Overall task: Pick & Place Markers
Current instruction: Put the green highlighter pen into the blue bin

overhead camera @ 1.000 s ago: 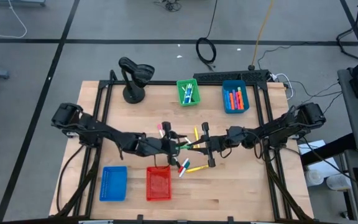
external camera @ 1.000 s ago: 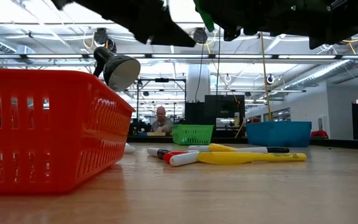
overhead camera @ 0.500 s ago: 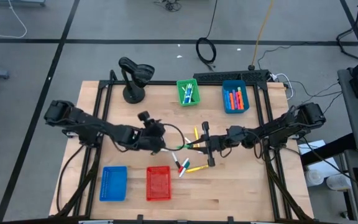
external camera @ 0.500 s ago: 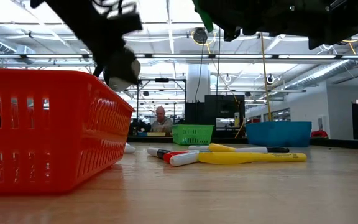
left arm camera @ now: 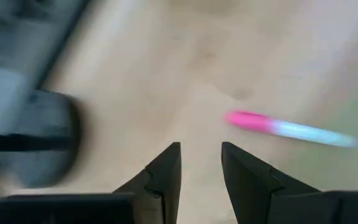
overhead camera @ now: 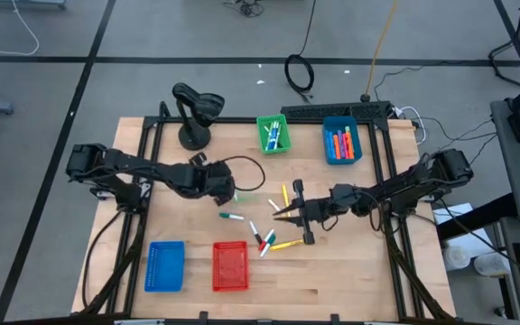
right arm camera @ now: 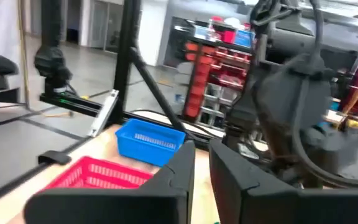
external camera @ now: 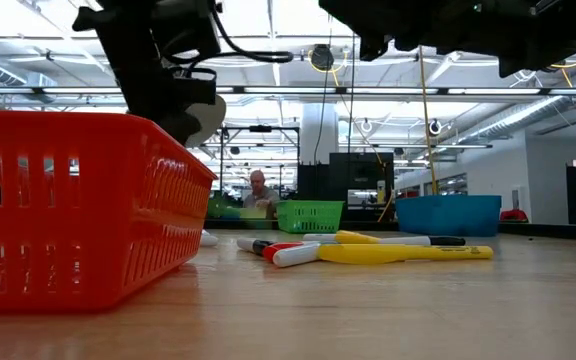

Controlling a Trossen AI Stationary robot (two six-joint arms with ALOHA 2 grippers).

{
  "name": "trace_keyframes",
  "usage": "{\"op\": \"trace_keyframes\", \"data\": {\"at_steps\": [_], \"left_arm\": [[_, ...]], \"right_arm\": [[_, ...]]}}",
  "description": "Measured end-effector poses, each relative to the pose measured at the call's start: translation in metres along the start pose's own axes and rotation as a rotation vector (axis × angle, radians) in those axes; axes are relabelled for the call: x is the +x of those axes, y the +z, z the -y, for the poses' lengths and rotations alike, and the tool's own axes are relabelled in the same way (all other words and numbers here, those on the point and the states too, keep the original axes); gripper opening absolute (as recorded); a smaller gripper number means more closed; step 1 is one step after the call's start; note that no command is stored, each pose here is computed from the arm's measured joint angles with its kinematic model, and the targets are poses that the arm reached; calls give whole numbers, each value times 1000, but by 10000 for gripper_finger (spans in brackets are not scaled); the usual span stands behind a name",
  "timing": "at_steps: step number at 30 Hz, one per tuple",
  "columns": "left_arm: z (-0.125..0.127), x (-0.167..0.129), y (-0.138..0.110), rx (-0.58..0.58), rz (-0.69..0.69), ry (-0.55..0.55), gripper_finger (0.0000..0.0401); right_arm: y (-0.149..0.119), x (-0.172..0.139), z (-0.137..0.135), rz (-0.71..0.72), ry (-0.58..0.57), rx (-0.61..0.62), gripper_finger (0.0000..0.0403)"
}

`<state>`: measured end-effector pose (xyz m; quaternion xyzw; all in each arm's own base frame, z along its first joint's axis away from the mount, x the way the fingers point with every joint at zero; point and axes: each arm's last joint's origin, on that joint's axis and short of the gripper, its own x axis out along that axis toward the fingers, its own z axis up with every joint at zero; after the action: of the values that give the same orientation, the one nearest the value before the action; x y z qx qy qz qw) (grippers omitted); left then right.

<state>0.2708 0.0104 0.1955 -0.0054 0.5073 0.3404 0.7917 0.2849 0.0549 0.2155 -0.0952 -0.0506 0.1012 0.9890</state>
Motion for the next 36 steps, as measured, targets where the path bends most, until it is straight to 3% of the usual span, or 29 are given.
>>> {"op": "trace_keyframes", "data": {"at_steps": [2, 4, 13, 16, 21, 25, 28, 30, 36], "left_arm": [[3, 0, 1, -23, -16, -78, 120], [3, 0, 2, -30, -15, -91, 120], [5, -2, 13, 73, 142, 20, 120], [1, 1, 14, 111, 137, 44, 120], [-44, 30, 23, -83, -15, -37, 139], [-98, 65, 22, -300, -191, -192, 196], [-131, 85, 19, -454, -234, -244, 240], [-146, 92, 15, -466, -243, -228, 261], [-143, 104, 16, -256, -213, -310, 279]], "right_arm": [[0, 0, 1, -2, -8, 0, 20], [0, 0, 1, -5, -20, 0, 6], [-1, 0, 1, -16, -24, 6, 29], [-1, 0, 1, -14, -24, 39, 43], [-1, 0, 3, -8, -33, 55, 71], [-1, 0, 6, -8, -43, 87, 98], [0, -1, 6, -13, -45, 83, 115], [-1, -1, 6, -16, -44, 69, 124], [-2, -1, 7, -28, -45, 60, 134]]}}
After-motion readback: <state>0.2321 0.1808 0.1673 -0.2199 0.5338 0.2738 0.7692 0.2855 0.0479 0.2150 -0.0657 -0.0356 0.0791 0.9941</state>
